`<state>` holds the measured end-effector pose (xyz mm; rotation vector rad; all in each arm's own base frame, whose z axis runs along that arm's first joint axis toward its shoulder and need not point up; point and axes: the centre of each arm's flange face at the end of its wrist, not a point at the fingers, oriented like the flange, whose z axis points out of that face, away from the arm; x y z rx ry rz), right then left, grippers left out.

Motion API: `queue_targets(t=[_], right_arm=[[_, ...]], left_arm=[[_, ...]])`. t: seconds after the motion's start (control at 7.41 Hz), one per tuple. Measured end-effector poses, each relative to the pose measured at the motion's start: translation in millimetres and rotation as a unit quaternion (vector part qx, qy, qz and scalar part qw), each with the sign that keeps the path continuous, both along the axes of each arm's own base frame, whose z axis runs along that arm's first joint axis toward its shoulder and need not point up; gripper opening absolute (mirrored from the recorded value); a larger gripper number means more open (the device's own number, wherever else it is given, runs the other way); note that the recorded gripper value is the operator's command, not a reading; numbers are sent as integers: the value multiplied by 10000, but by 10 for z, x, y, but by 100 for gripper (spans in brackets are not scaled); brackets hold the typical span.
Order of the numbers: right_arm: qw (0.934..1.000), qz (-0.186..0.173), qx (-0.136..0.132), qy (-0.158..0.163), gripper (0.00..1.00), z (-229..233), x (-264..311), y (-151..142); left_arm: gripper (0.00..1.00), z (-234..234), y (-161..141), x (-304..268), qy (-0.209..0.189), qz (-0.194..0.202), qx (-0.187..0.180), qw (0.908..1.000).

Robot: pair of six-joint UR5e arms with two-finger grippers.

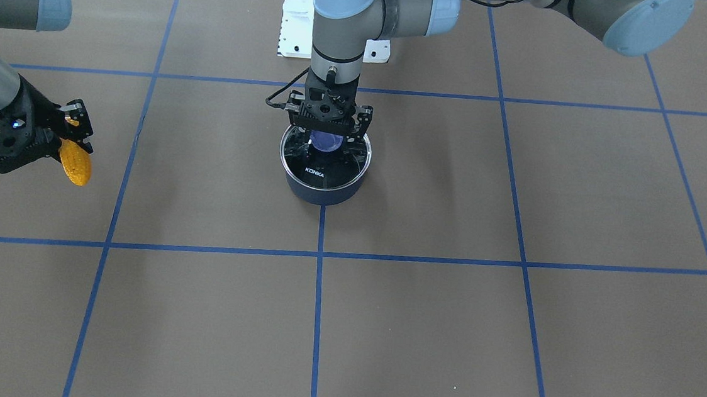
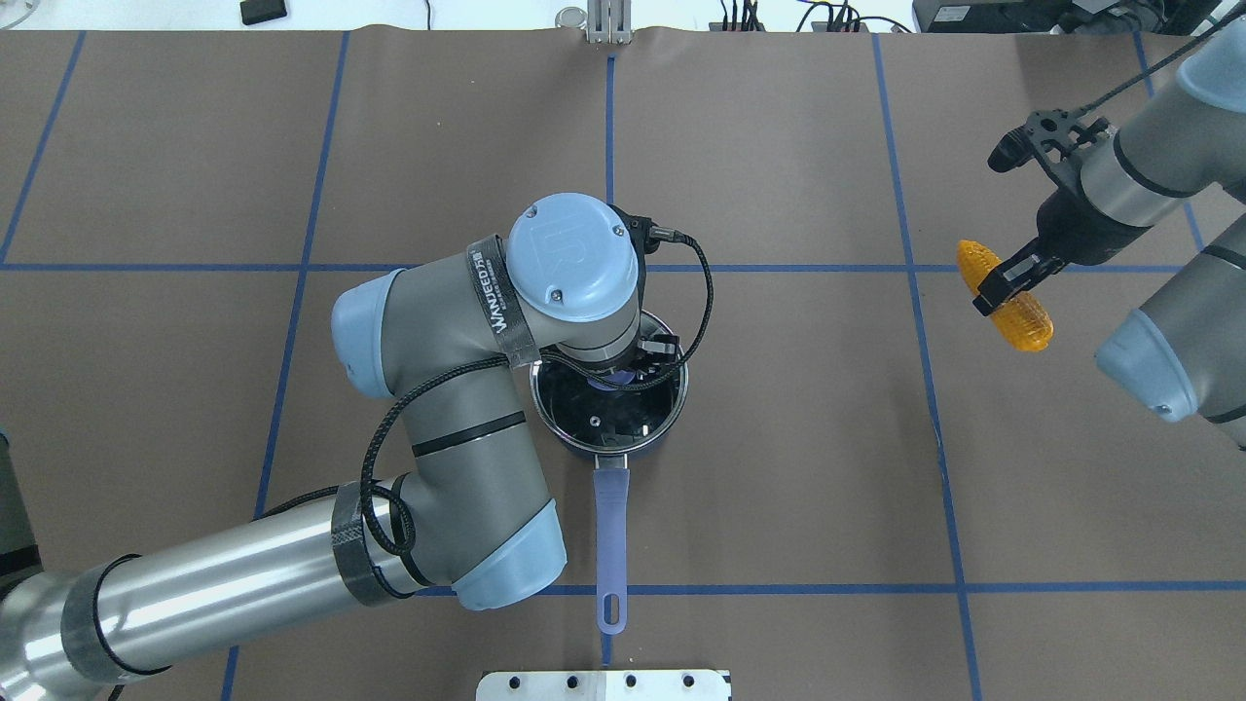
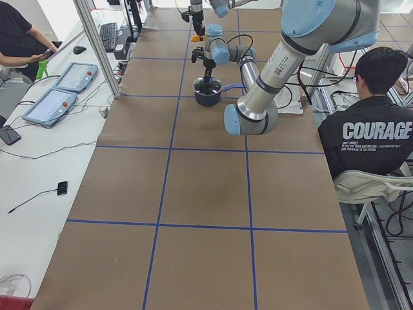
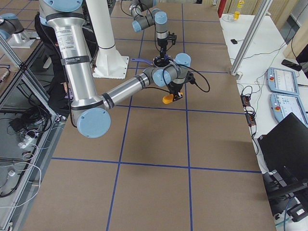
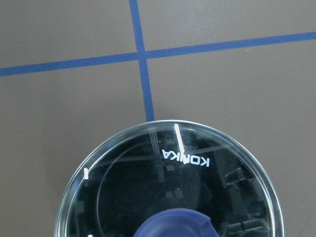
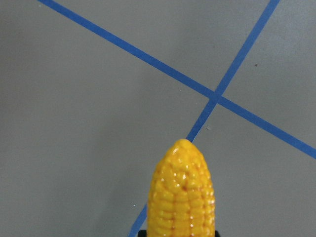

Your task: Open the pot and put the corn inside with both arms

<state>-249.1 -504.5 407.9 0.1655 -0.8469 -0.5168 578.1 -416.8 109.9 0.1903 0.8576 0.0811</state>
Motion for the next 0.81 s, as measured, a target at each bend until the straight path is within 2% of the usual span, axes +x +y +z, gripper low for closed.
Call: queue_targets(t=[0.27,0.54,0.81], right_arm=[[10000,-11,-19,5,37,-56,-24,-18],[9999,-4,-130,72,37,-405,-114,-152],[9997,26,-207,102,38,-726,-212,-248]], left_arm=[[69,-74,48,-126,-35,132,128,9998],[68,-114,115,-401,-72,228,278,9993],[68,196,212,-818,-77,382,568,9976]])
